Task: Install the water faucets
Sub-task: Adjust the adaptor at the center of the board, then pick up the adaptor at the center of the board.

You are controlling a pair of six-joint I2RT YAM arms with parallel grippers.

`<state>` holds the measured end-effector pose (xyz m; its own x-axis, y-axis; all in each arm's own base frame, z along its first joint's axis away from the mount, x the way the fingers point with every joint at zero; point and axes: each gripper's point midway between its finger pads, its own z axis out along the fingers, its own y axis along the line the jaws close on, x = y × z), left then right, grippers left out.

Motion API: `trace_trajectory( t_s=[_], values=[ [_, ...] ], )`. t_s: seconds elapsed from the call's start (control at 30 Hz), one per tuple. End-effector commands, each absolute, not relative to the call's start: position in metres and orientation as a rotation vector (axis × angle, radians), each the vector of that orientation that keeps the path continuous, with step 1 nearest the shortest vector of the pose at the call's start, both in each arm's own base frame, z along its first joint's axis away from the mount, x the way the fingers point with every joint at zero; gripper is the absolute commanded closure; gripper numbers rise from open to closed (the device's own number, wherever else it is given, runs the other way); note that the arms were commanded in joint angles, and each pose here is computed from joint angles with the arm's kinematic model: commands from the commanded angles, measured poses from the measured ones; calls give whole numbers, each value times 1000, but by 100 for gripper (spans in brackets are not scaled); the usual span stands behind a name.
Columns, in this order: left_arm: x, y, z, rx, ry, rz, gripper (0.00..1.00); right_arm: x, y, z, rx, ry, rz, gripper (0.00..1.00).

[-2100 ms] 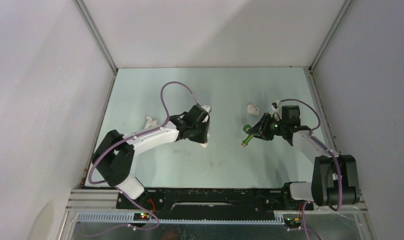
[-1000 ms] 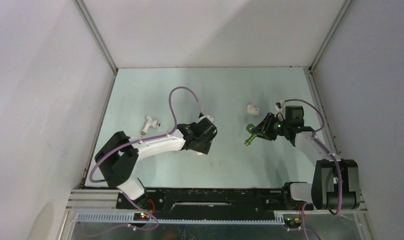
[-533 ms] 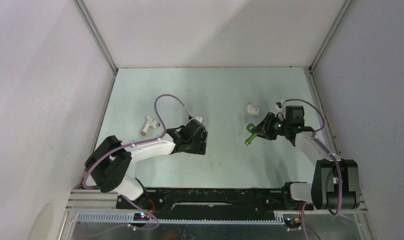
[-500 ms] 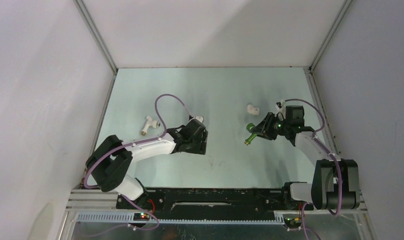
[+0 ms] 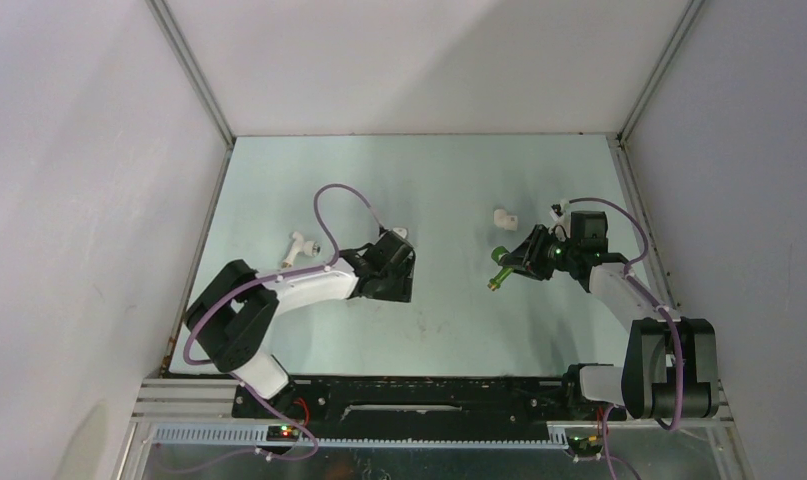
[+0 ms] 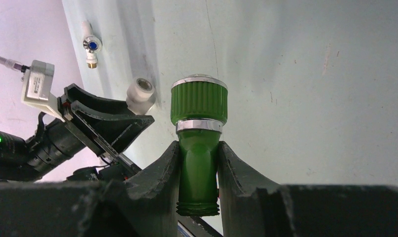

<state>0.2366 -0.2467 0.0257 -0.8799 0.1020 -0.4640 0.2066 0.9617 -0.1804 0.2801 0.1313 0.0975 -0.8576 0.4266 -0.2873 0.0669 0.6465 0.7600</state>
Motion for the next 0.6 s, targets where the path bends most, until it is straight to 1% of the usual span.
trace_trajectory(
  t_s=[0.0,0.17,0.23,0.33,0.43,0.57],
  values=[
    [255,-252,44,104,2577,-428,37,293,133,113,333,2363,1113,100],
    [261,-254,51,41,2552,-561,32,295,134,114,332,2356,1124,100],
    [261,-256,52,9,2560,-626,31,295,134,114,332,2354,1125,100],
    [262,-251,49,-65,2568,-659,31,294,134,114,330,2355,1128,100],
    [262,-247,46,-84,2585,-646,33,294,134,114,326,2359,1127,100],
    [260,-247,37,-81,2627,-629,40,295,135,112,328,2359,1132,100]
  ],
)
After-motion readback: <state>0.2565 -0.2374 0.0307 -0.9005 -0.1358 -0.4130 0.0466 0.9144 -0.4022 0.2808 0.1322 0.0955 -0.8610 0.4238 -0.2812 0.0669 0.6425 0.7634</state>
